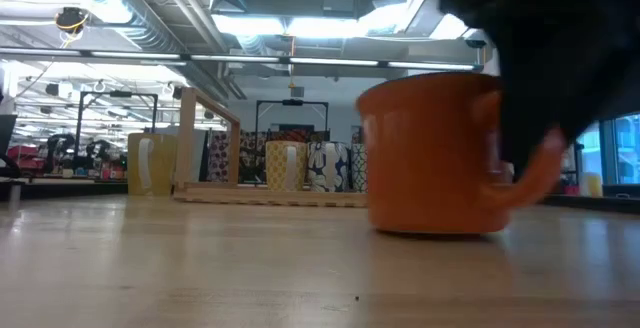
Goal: Place coffee mugs
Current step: Put the orange mug on the shelf
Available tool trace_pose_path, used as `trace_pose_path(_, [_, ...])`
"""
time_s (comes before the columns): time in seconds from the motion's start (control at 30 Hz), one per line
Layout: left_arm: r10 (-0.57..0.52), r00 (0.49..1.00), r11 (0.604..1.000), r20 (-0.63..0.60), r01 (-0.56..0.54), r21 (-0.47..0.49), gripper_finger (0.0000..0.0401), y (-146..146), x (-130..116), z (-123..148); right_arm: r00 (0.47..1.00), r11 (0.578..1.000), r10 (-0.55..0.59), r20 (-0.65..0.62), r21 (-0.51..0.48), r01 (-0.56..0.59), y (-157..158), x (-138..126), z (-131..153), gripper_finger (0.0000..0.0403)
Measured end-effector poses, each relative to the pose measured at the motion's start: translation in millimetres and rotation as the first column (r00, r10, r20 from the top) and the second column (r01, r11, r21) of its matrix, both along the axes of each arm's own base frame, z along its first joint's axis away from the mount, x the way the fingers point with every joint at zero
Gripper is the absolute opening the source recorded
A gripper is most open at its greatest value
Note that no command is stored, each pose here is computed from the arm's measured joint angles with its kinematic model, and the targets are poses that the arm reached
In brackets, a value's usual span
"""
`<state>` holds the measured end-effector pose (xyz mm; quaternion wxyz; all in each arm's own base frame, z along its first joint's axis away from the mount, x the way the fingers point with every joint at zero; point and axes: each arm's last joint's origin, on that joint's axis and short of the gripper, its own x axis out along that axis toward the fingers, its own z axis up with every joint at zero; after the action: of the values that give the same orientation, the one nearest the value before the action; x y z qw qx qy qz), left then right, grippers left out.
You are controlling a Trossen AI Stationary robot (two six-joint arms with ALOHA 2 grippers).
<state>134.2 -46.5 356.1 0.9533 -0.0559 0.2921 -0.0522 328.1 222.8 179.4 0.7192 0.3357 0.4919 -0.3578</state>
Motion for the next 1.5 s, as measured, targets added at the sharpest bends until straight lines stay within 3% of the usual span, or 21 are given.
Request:
trace_pose_path(0.27, [0.000,1.000,1.000,0.009,0.000,-0.003,0.0111,1,-2,1,1.000,1.000,0.026,0.016,-0.001,-0.026,-23,20,1,0.0069])
trace_pose_path(0.6, [-0.010,0.999,1.000,0.046,0.010,0.008,0.0111,4,-11,5,0.997,1.000,-0.027,0.074,-0.014,0.028,-39,33,2,0.0069])
trace_pose_path(0.93, [0.023,0.992,1.000,0.121,-0.023,0.003,0.0111,13,-29,13,0.995,0.998,-0.034,0.095,-0.041,0.038,-45,23,26,0.0068])
trace_pose_path(1.13, [0.031,0.991,1.000,0.133,-0.031,0.002,0.0111,14,-32,14,0.993,0.990,-0.060,0.103,-0.123,0.073,-66,17,47,0.0068])
trace_pose_path(1.5, [0.036,0.991,0.999,0.131,-0.036,-0.004,0.0111,14,-31,14,0.996,0.987,0.004,0.089,-0.159,0.010,-117,41,50,0.0068])
